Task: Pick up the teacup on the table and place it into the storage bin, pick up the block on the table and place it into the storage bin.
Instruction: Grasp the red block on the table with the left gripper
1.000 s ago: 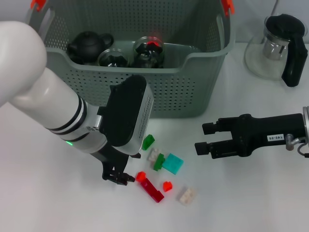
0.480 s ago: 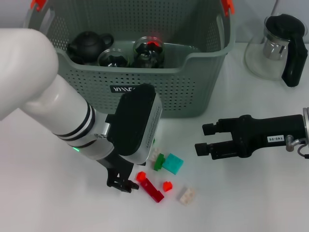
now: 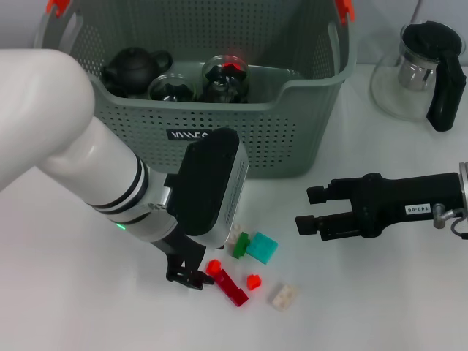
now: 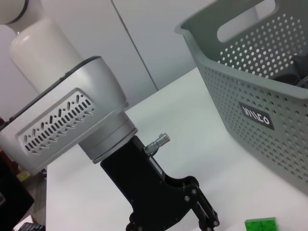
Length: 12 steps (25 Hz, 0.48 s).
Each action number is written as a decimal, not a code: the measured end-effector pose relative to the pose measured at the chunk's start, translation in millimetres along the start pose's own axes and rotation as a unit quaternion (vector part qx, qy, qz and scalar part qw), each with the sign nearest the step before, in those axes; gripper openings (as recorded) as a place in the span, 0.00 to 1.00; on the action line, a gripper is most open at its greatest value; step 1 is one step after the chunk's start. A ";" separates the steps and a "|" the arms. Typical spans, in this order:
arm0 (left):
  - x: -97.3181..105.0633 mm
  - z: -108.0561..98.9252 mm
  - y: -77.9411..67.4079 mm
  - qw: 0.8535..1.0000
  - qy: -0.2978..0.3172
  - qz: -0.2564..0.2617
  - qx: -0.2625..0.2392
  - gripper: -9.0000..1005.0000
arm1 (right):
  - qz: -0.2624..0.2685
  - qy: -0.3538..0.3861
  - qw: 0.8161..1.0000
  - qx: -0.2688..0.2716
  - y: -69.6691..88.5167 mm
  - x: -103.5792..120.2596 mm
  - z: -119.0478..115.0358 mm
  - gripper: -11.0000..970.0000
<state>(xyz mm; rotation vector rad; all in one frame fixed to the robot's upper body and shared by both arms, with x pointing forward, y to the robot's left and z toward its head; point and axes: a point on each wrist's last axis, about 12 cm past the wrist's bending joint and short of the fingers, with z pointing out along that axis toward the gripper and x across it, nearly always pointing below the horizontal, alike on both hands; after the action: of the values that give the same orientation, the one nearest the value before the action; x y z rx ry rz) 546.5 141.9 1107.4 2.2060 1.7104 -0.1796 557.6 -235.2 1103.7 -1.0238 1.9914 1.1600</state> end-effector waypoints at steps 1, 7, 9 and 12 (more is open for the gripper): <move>0.2 0.7 0.2 1.000 0.001 0.000 0.001 0.54 | 0.000 0.000 1.000 0.000 0.0 0.0 0.0 0.85; -0.2 1.6 1.8 1.000 0.001 0.000 -0.002 0.54 | 0.000 0.000 1.000 0.001 -0.2 -0.3 -0.4 0.85; -1.5 1.5 2.5 1.000 0.002 0.001 -0.002 0.54 | 0.000 -0.001 1.000 0.001 -0.3 -0.4 -0.4 0.85; -3.3 1.9 3.3 1.000 0.002 0.001 -0.002 0.54 | 0.000 -0.001 1.000 0.001 -0.3 -0.2 -0.5 0.85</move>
<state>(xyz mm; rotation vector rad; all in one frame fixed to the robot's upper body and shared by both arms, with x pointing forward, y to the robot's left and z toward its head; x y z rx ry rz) 549.0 137.6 1107.2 2.2071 1.7103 -0.1710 558.0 -235.7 1103.9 -1.0225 1.9906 1.1574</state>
